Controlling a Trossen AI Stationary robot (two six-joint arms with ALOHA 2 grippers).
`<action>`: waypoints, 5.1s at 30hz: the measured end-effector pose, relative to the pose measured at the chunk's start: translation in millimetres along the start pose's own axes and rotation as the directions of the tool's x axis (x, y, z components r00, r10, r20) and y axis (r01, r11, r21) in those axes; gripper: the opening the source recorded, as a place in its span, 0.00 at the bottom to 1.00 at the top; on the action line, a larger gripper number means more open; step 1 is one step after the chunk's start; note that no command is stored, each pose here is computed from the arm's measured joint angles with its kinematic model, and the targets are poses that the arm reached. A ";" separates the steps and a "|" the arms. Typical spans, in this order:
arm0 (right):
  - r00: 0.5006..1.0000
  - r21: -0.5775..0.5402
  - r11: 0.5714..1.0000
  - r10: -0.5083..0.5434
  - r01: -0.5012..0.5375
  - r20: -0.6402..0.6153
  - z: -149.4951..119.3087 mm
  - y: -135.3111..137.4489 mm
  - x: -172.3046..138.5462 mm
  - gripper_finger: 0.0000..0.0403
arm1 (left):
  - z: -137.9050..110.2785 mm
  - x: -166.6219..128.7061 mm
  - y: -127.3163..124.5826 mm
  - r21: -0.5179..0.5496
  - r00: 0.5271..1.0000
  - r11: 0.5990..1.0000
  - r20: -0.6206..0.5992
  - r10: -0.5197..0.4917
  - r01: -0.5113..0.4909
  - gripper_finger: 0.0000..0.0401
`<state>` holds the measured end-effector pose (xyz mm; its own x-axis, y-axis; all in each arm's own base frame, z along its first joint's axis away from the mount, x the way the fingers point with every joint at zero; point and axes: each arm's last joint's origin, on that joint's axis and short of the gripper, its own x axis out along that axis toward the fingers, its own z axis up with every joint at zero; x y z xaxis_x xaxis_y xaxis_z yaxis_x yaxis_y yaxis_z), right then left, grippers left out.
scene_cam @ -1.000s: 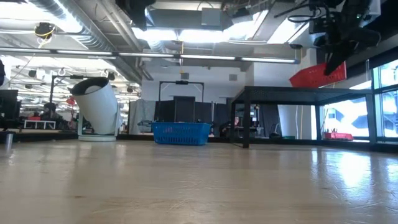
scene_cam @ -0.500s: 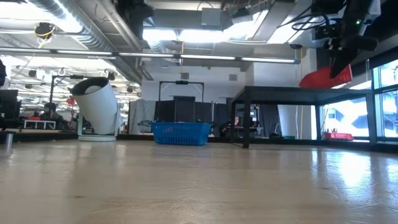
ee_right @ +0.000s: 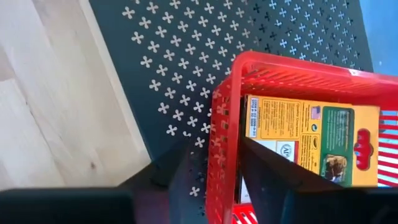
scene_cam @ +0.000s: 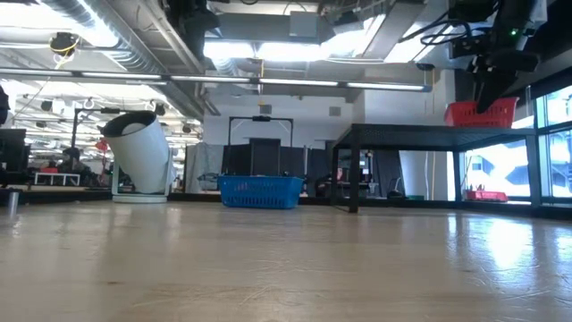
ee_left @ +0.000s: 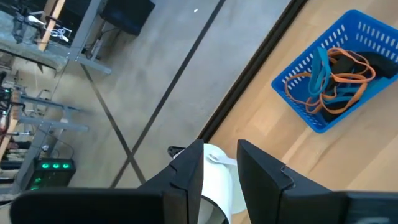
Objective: Pick & Place Office Desk Supplies
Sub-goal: Put the red bin with yellow crayon boxes on the shelf, then put the blue bin with rubber bands on the shelf
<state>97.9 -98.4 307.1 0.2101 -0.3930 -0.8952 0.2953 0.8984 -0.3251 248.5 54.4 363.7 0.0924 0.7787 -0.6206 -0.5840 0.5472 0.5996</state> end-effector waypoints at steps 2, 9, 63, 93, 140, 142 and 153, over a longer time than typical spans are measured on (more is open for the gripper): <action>1.000 0.021 1.000 0.001 -0.001 0.000 0.0 0.0 0.0 0.38 | 0.0 -0.1 -0.1 0.000 1.000 1.000 0.000 -0.002 0.002 0.23; 0.999 0.108 0.994 -0.021 0.016 0.041 4.0 -5.1 -17.5 0.43 | -0.1 -0.1 -0.8 0.002 1.000 1.000 -0.007 -0.026 0.026 0.23; 0.929 0.899 0.280 -0.258 0.337 -0.267 74.9 -46.9 51.2 0.35 | 5.8 0.7 -3.0 0.192 0.996 0.979 0.025 -0.081 0.075 0.23; 0.964 0.863 0.436 -0.179 0.255 -0.195 81.0 -48.4 42.5 0.21 | 5.8 0.7 -3.0 0.192 0.996 0.979 0.025 -0.081 0.075 0.23; 0.962 0.750 0.657 -0.245 0.072 0.122 129.9 -26.5 -41.8 0.49 | -20.1 198.9 -137.7 0.608 0.753 0.674 0.181 -0.633 0.420 0.22; 0.962 0.750 0.657 -0.245 0.072 0.122 130.0 -26.5 -41.8 0.49 | -20.1 197.8 -138.5 0.610 0.732 0.658 0.179 -0.657 0.442 0.20; 0.962 0.752 0.655 -0.245 0.070 0.124 130.2 -26.6 -41.9 0.49 | -22.9 188.6 -139.6 0.615 0.659 0.588 0.142 -0.738 0.526 0.02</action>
<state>202.6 -131.4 392.9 0.2455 -0.6224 -0.7432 0.9091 0.4139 -0.0463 329.0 117.8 151.4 0.6066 0.1529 -0.7801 0.2016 0.9197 0.3370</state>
